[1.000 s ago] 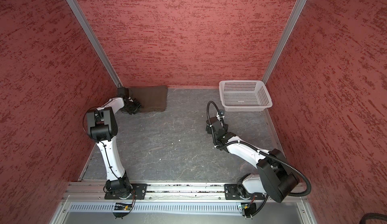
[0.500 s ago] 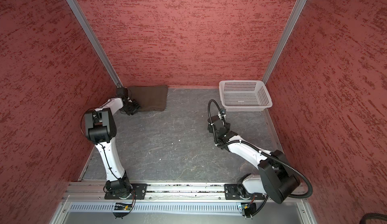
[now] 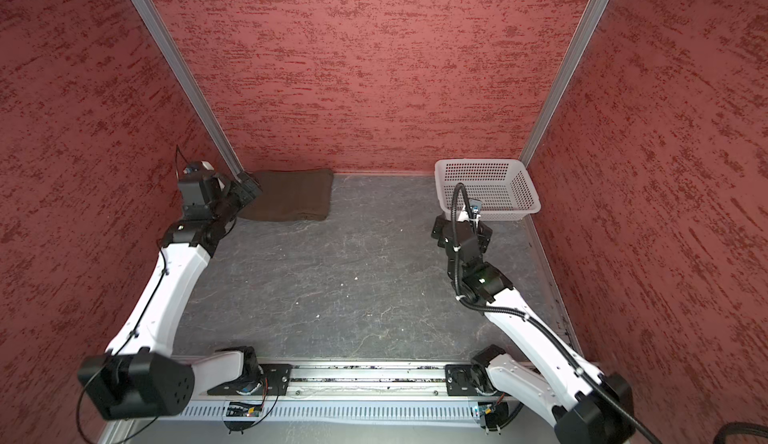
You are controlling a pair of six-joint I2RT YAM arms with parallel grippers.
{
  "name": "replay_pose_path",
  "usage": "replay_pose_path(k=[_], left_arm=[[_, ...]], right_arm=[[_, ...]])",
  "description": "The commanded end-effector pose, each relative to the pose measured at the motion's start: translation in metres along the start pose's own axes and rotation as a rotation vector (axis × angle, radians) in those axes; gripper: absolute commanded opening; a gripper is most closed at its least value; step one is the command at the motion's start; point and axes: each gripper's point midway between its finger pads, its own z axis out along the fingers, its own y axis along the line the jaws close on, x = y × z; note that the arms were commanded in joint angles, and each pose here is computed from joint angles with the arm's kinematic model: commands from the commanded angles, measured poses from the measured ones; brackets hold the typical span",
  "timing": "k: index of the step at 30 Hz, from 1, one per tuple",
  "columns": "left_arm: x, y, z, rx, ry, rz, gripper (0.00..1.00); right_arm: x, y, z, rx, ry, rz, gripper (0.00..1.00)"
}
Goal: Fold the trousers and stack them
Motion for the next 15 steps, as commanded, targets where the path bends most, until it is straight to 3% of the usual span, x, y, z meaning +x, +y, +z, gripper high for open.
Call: replay_pose_path(k=[1, 7, 11, 15], left_arm=[[-0.005, 0.015, -0.02, -0.035, -0.086, 0.005, 0.99], [0.007, 0.04, -0.067, -0.047, -0.164, -0.081, 0.99], [0.033, 0.057, -0.075, -0.008, -0.197, -0.123, 0.99], [0.062, 0.077, -0.064, -0.034, -0.207, -0.02, 0.99]], right_arm=[[-0.013, -0.023, -0.015, 0.037, -0.063, -0.032, 0.99], [-0.025, -0.056, -0.038, 0.109, -0.181, 0.023, 0.99], [-0.006, -0.074, -0.034, 0.18, -0.209, 0.06, 0.99], [0.03, -0.069, -0.012, 0.151, -0.183, -0.075, 0.99]])
